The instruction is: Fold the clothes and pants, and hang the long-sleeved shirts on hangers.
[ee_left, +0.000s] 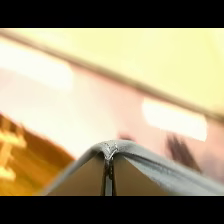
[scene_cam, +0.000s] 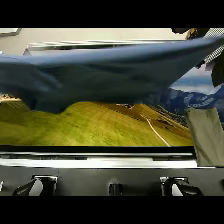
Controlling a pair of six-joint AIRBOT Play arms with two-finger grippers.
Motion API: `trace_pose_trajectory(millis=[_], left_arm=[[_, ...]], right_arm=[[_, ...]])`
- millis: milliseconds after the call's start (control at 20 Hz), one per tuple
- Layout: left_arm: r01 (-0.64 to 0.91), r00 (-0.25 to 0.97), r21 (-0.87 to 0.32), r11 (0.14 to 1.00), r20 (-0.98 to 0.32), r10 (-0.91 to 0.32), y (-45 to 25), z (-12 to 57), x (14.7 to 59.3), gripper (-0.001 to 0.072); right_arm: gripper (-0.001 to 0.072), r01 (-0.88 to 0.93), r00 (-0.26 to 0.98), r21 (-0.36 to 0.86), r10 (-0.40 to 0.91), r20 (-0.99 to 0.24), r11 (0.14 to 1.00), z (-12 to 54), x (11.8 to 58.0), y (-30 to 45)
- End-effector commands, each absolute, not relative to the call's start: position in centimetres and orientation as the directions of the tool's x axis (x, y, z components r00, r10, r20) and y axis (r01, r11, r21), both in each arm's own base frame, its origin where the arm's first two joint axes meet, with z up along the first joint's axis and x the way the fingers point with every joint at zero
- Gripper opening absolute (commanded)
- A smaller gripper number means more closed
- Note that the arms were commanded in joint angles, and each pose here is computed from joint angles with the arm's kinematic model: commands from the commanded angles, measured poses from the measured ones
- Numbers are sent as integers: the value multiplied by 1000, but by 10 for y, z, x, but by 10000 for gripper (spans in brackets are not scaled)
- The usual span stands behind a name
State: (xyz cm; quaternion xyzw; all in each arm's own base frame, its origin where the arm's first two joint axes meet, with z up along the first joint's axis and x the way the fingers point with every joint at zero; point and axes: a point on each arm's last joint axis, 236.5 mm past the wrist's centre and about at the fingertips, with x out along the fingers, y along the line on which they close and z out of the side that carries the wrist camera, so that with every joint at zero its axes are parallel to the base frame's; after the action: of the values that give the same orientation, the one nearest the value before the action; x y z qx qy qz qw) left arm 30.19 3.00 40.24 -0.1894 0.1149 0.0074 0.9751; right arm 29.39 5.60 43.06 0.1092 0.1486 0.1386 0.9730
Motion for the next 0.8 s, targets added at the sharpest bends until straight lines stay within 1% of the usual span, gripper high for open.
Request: trace_pose_trajectory(millis=[0,50,100,200,250,300,400,500,550,650,750], left_arm=[[-184,983,-372,910,-47,179,33,467,214,12],[-212,976,-371,904,-41,212,35,468,200,12],[-239,970,-360,902,-51,237,38,465,193,12],[-286,958,-345,894,-102,267,45,453,192,12],[-295,955,-345,891,-128,266,48,447,197,12],[-299,953,-349,888,-158,259,52,440,206,12],[-290,947,-327,899,-236,220,58,419,236,12],[-244,930,-325,914,-347,125,61,383,281,12],[-217,909,-336,916,-411,64,61,358,307,12],[-171,825,-334,927,-563,-50,58,290,366,12],[-145,718,-342,928,-682,-139,48,217,420,12]], right_arm=[[23,-146,989,215,150,-3,966,519,211,40],[23,-115,993,223,105,57,968,533,195,33],[23,-86,994,240,66,90,967,540,184,26],[23,-43,996,266,20,88,963,538,181,16],[23,-31,998,274,16,56,961,532,188,13],[23,-17,1000,287,18,-1,958,519,202,11],[23,28,984,319,31,-177,947,479,242,5],[24,71,911,347,81,-405,935,417,293,4],[24,93,852,363,115,-511,927,382,320,4],[24,95,735,385,196,-649,918,315,370,7],[24,122,646,408,240,-725,905,250,416,5]])
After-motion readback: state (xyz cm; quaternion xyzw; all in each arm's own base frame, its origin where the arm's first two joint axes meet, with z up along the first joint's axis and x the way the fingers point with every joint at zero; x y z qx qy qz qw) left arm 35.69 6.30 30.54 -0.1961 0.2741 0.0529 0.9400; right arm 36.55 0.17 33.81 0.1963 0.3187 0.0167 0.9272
